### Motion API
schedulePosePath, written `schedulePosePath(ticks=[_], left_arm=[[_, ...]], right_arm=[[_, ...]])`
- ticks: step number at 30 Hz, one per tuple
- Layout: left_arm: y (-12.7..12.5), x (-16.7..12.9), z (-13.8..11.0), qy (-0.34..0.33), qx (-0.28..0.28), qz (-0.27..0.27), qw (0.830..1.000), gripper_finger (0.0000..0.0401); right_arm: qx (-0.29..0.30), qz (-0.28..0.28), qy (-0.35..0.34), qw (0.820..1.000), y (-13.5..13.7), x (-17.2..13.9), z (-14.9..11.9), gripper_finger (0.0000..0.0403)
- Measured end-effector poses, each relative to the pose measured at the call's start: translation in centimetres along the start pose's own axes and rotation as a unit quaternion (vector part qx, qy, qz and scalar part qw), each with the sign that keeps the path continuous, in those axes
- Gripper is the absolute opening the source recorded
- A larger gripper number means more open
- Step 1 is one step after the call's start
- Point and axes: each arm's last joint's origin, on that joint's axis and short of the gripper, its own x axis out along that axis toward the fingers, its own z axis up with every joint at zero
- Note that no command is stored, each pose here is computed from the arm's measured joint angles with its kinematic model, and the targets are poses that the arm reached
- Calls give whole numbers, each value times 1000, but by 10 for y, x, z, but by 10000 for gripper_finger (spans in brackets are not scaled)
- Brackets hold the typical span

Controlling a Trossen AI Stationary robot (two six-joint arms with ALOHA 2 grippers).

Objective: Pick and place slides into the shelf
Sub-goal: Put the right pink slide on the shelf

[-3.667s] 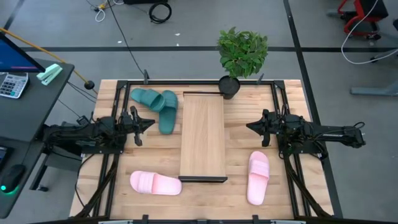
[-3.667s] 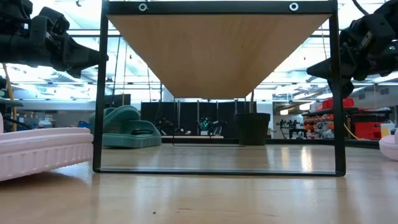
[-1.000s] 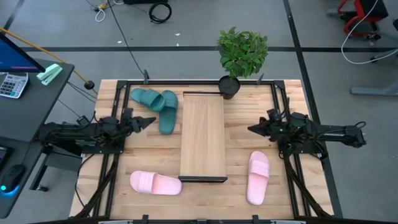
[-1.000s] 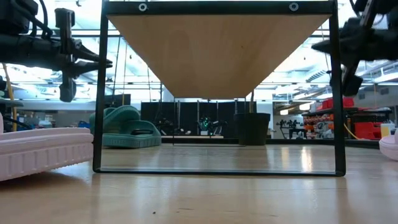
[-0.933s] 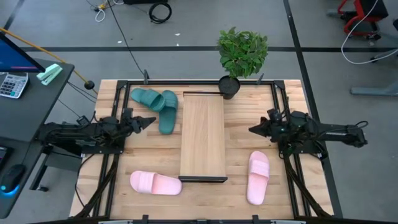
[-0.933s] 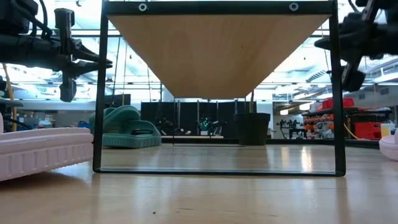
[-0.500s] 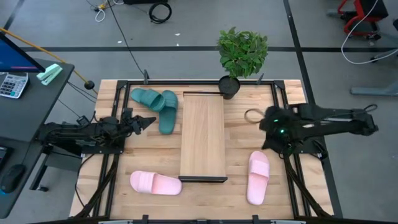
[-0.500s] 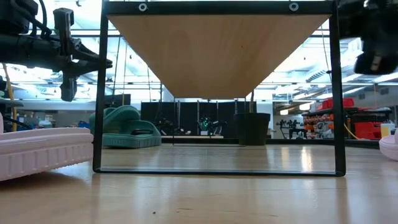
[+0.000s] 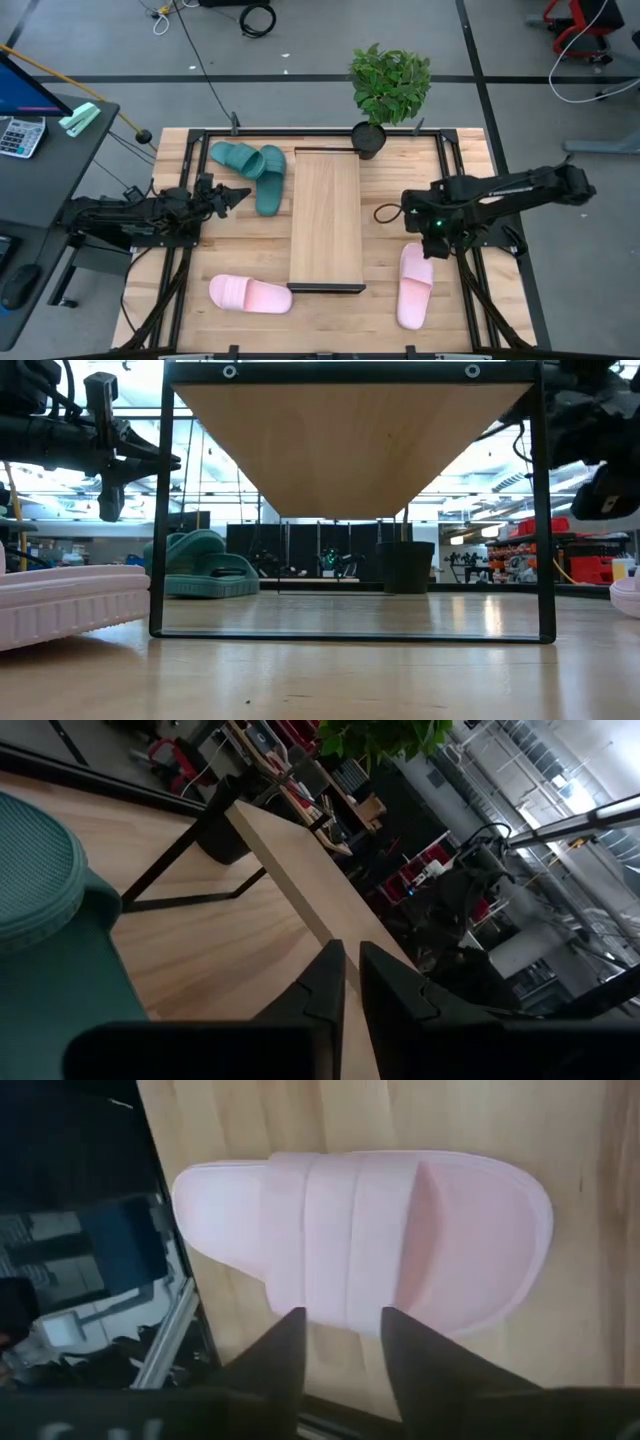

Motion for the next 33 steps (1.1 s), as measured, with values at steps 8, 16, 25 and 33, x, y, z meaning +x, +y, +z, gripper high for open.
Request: schedulePosePath(ticks=[8, 16, 25, 33], left_arm=[[0, 0, 0, 0, 6, 0, 1000, 39], [0, 0, 0, 0, 6, 0, 1000, 34], [0, 0, 0, 0, 5, 0, 1000, 31], [0, 0, 0, 0, 5, 0, 1000, 33]], right_arm=[[6, -19, 8, 1000, -7, 16, 1, 226], [12, -20, -10, 1000, -11, 33, 0, 247], [13, -4, -8, 1000, -12, 48, -5, 240], [3, 17, -21, 1000, -6, 54, -3, 230]])
